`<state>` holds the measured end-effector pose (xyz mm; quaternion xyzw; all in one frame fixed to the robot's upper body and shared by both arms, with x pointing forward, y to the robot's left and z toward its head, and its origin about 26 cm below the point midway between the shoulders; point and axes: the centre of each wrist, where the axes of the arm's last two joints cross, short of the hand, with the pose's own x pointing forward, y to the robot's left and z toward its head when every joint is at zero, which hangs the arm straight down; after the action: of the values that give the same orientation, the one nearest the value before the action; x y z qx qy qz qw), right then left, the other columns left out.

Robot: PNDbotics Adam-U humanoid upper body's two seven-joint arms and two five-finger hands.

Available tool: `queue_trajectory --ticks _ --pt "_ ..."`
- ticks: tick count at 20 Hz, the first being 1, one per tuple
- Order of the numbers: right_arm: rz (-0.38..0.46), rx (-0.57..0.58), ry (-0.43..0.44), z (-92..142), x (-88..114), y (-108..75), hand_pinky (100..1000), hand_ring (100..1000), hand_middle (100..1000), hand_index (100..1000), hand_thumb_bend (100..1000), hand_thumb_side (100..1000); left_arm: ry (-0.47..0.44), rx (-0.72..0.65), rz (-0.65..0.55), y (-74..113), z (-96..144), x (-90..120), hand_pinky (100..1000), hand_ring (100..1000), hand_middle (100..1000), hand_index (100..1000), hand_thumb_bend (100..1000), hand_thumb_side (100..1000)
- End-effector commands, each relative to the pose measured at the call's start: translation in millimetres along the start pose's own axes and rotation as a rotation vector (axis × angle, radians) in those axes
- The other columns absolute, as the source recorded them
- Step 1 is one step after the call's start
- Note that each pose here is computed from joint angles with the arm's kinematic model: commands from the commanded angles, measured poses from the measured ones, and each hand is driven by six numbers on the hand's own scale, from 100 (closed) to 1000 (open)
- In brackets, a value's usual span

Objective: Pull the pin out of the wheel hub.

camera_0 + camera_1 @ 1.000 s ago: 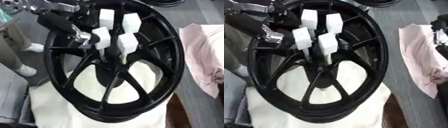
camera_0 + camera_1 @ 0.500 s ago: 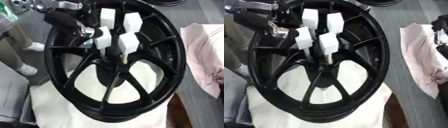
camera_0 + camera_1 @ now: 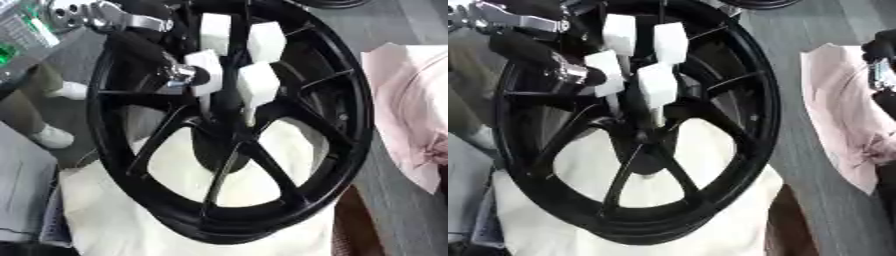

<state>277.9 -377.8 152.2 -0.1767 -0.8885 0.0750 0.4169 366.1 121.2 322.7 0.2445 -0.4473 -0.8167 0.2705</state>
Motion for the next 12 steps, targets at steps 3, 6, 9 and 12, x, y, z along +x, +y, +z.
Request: queue_trajectory --ticks 3,6,9,12 --pt "0.021 0.001 -0.020 -4.0 4.7 -4.2 689 682 576 671 100 310 0.017 0.015 -0.025 11.0 1.3 0.4 717 675 664 860 421 1000" --pt "0.020 0.000 -0.020 -3.9 4.5 -3.8 689 682 576 671 100 312 0.017 0.016 -0.029 12.1 -4.1 0.5 713 671 658 856 417 1000" --pt "0.020 0.000 -0.017 -3.6 4.1 -3.6 689 682 576 670 100 316 0.017 0.016 -0.037 13.2 -8.8 1.0 708 662 642 841 403 1000" --pt "0.021 0.000 -0.015 -3.4 3.8 -3.6 689 682 576 671 100 320 0.016 0.017 -0.046 13.6 -11.2 1.0 689 635 612 812 355 1000"
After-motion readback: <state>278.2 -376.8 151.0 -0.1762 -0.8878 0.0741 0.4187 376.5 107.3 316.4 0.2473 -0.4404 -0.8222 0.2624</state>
